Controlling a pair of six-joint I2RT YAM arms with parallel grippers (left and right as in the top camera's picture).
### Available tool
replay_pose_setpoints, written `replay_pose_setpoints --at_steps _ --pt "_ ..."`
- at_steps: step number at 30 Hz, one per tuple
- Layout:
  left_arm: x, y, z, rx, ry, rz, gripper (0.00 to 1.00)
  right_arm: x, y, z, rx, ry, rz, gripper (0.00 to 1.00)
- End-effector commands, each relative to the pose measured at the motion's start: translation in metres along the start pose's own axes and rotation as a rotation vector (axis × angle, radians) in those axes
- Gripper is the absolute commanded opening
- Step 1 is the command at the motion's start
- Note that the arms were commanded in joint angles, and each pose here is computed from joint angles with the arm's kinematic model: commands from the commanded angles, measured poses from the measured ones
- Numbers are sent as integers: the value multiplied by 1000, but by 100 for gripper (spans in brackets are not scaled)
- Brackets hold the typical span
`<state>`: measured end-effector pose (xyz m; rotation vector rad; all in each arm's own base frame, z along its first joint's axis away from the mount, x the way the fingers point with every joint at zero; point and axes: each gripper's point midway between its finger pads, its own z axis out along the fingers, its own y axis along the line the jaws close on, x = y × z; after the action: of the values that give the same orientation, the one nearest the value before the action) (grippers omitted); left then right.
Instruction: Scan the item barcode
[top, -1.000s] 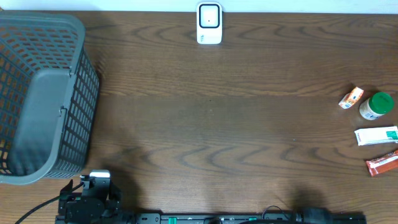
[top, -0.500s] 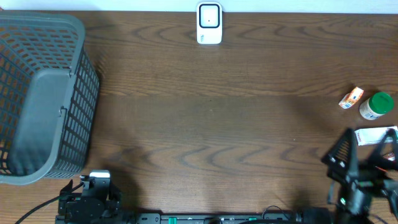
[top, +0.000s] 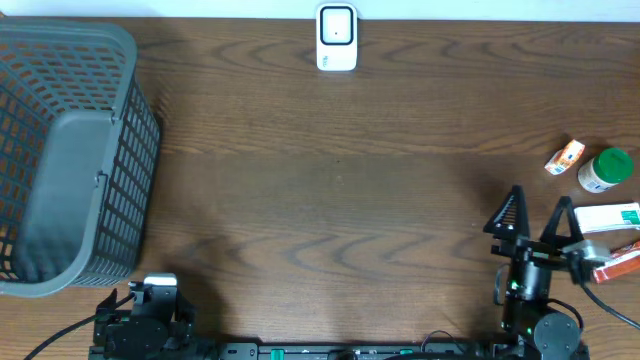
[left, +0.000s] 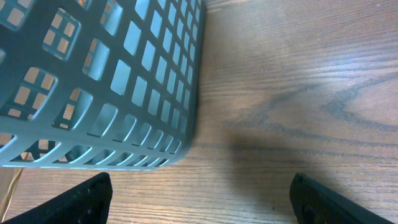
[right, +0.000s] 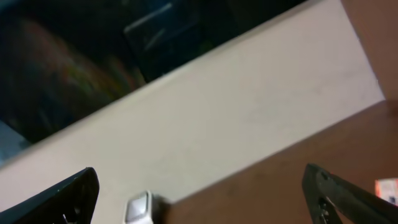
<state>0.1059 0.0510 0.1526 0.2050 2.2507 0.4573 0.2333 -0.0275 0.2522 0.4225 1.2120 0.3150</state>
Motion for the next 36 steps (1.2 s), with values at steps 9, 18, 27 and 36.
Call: replay_pose_setpoints --at_steps 9,18,27,36 --pt "9 -3 0 14 27 43 91 71 -40 -13 139 279 -224 99" --pt "9 -3 0 14 27 43 91 80 -43 -16 129 330 -313 99" --pt "9 -3 0 14 27 43 91 80 -44 -16 131 330 -314 99" --pt "9 -3 0 14 27 43 91 80 -44 -16 131 330 -314 99"
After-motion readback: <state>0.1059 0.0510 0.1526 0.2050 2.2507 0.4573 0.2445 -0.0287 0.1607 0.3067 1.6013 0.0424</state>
